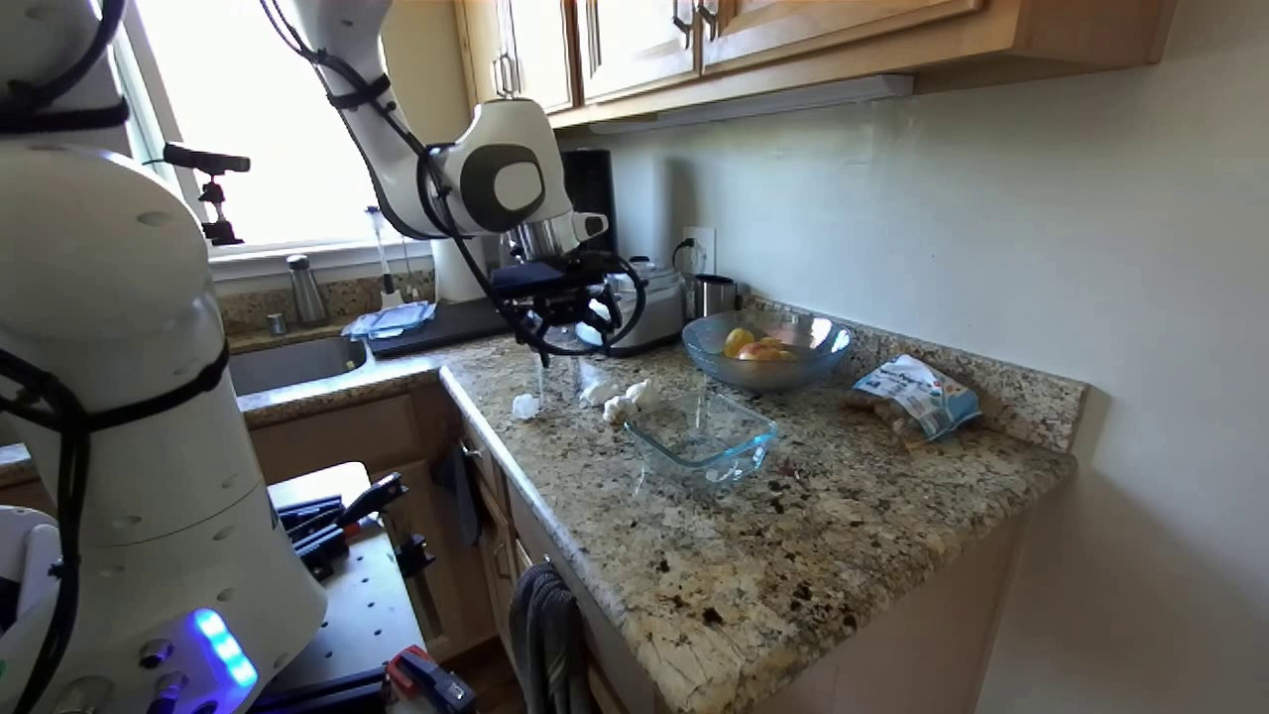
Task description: Pick up the garlic and place it in the bowl
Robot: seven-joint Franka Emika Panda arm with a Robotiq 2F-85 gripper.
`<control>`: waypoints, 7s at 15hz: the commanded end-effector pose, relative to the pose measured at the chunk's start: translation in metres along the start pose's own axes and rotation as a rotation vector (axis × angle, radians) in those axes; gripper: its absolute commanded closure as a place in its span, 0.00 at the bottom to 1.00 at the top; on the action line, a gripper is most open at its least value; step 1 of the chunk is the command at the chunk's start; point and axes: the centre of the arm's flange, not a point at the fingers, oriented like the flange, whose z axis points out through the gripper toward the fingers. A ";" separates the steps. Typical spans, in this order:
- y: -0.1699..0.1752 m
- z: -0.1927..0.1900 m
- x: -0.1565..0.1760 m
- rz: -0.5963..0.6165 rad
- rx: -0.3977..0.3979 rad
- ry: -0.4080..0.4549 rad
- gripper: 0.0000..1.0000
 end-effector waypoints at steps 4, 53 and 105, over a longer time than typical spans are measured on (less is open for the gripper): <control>0.019 0.064 0.028 -0.080 0.018 0.039 0.00; 0.102 0.064 -0.062 0.347 -0.202 -0.145 0.79; 0.021 0.130 0.112 -0.592 0.115 -0.019 0.26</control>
